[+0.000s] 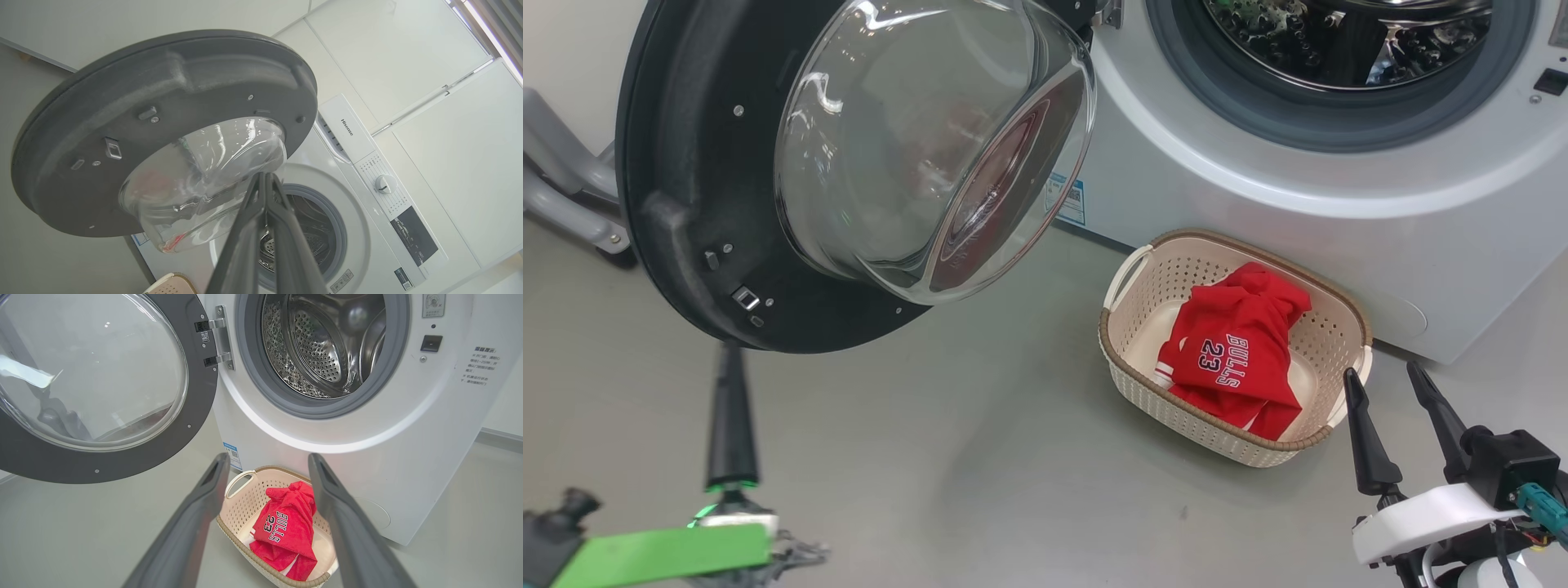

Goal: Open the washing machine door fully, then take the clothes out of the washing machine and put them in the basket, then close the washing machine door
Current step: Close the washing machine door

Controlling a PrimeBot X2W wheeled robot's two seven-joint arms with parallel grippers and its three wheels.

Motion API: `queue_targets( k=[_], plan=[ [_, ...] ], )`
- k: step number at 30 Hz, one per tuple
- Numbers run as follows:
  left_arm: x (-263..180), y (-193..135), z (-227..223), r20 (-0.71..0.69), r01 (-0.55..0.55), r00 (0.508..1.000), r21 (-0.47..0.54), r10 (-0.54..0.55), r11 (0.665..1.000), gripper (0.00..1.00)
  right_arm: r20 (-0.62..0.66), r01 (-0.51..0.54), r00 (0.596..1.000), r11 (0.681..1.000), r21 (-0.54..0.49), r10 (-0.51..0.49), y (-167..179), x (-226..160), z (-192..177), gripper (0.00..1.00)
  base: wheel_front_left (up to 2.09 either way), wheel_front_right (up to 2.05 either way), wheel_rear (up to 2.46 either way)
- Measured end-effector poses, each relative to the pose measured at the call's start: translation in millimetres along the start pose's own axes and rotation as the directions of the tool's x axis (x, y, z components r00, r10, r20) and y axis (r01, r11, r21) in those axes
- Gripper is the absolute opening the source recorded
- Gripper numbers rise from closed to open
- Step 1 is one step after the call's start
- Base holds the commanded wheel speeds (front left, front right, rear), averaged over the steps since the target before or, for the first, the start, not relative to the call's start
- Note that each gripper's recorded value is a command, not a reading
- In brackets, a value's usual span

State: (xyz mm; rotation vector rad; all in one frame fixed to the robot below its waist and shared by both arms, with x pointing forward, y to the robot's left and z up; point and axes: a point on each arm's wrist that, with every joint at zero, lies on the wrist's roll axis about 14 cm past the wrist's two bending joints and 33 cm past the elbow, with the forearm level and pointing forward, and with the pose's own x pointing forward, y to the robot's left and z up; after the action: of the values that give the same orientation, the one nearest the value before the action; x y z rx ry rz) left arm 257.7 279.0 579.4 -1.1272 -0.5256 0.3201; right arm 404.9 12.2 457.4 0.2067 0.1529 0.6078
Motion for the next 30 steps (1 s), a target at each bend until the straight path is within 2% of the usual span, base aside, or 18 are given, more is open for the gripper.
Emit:
queue_targets(
  k=[3,10,13,22,30],
  plan=[
    [4,4,30,0.095,-0.013,0.995,-0.097,0.022,0.995,0.0,0.0,0.003,1.0,1.0,0.0,-0.003,-1,0,0,1.0,0.0,0.0,0.0],
    [11,10,84,0.25,-0.003,0.968,-0.096,0.027,0.995,0.0,-0.001,0.009,1.0,1.0,0.002,-0.009,-3,-1,0,1.0,0.0,0.0,0.0],
    [12,15,105,0.282,-0.013,0.959,-0.065,0.031,0.998,0.0,-0.001,0.012,1.0,1.0,0.005,-0.012,-5,-1,0,1.0,0.0,0.0,0.0],
    [30,39,140,0.284,-0.069,0.955,-0.066,0.085,0.995,0.0,-0.014,0.029,0.999,1.0,-0.002,-0.029,-16,-2,-3,1.0,0.0,0.0,0.0],
    [51,67,154,0.222,-0.175,0.955,-0.118,0.198,0.977,0.0,-0.02,0.034,0.999,0.999,0.002,-0.033,-19,-2,-4,1.0,0.0,0.0,0.0]
  ],
)
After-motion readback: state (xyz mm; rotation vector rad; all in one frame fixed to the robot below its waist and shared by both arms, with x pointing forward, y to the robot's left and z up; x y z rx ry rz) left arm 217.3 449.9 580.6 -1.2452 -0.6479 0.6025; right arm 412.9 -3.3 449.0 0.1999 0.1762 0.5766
